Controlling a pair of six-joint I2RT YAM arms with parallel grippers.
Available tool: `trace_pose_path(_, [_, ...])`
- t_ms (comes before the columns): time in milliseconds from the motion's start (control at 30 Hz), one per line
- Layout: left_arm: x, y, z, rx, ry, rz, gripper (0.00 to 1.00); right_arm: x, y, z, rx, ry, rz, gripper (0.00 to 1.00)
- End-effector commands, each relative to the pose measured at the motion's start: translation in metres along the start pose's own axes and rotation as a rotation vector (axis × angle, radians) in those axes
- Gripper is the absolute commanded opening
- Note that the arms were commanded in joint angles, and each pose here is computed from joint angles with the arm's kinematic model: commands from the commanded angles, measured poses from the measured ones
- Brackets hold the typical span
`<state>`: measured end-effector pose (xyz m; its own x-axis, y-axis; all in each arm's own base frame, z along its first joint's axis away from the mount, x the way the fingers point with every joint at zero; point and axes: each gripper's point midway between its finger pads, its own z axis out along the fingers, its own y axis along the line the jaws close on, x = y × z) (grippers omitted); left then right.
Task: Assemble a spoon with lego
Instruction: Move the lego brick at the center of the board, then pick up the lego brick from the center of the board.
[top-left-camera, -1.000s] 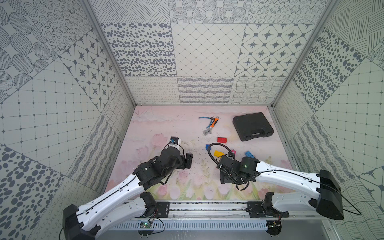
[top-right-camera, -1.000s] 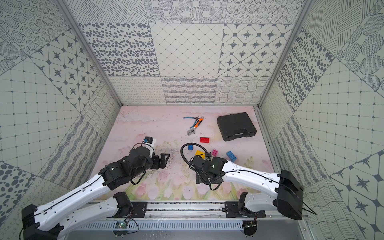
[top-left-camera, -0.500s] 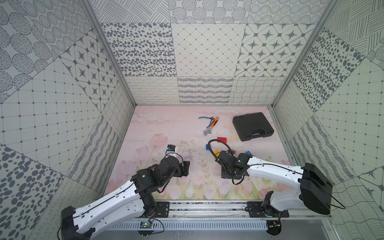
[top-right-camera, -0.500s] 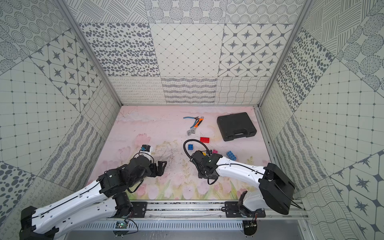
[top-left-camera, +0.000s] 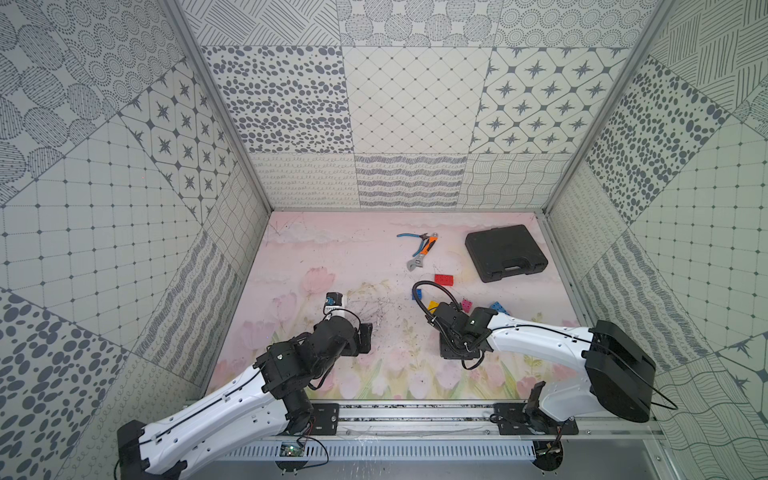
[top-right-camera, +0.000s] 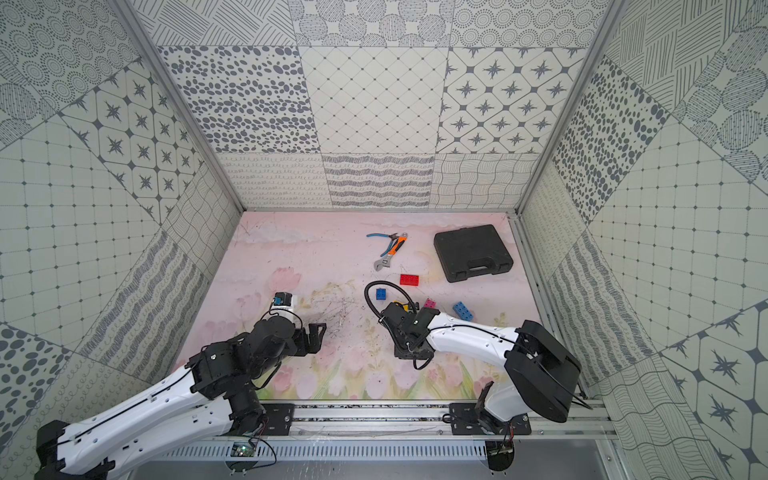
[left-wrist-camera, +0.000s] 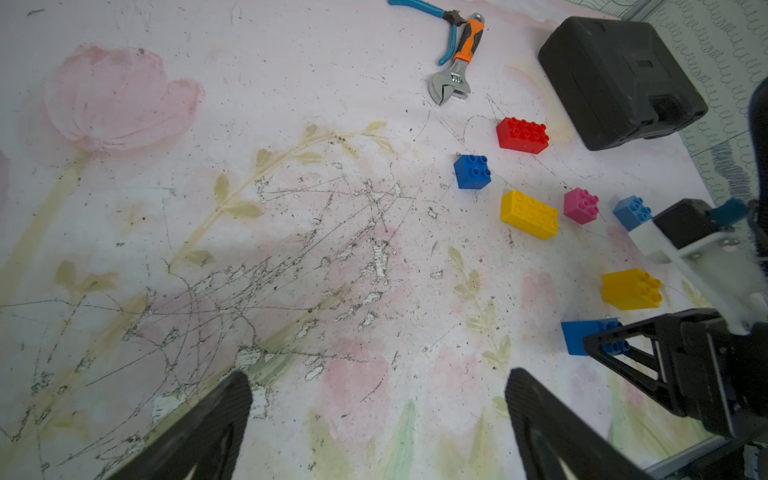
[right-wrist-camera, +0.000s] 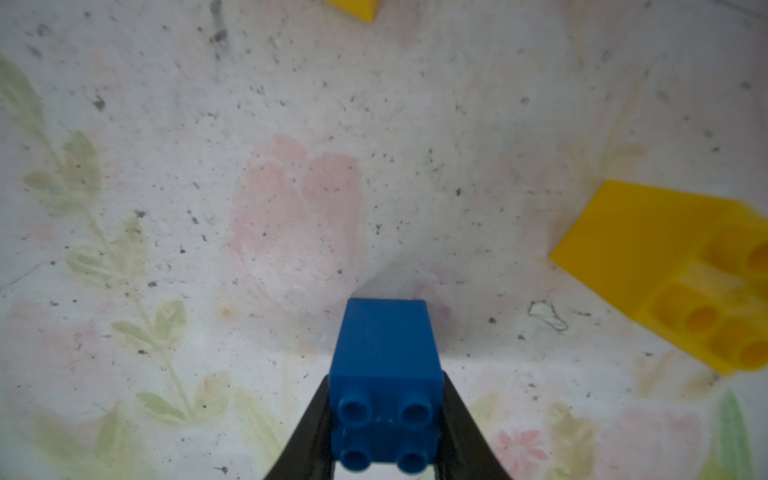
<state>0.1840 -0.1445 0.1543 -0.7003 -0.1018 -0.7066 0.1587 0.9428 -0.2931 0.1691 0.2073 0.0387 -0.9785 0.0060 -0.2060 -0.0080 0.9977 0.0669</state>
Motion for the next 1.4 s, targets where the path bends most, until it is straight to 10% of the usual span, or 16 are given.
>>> trace_pose_path(0, [0.001, 0.016, -0.006, -0.075, -0.004, 0.014, 0.98, -0.004, 0.020, -0.005, -0.037, -0.008, -0.023, 0.25])
trace_pose_path(567, [0.004, 0.028, -0.021, -0.043, -0.035, -0.013, 0.98, -0.008, 0.123, 0.005, -0.084, -0.013, -0.079, 0.28])
trace_pose_path(833, [0.005, 0.027, -0.022, -0.025, -0.037, -0.023, 0.98, -0.016, 0.131, -0.028, -0.136, -0.057, -0.106, 0.78])
trace_pose_path(967, [0.005, 0.019, -0.018, -0.005, -0.025, -0.018, 0.98, -0.029, 0.090, -0.078, -0.137, -0.122, -0.068, 0.97])
trace_pose_path(1233, [0.016, -0.037, 0.018, 0.229, -0.007, 0.004, 0.98, -0.030, -0.075, -0.102, 0.010, -0.082, 0.183, 0.95])
trace_pose_path(1367, [0.018, -0.049, 0.028, 0.285, -0.024, 0.010, 0.98, -0.029, -0.094, -0.080, -0.023, -0.012, 0.251, 0.90])
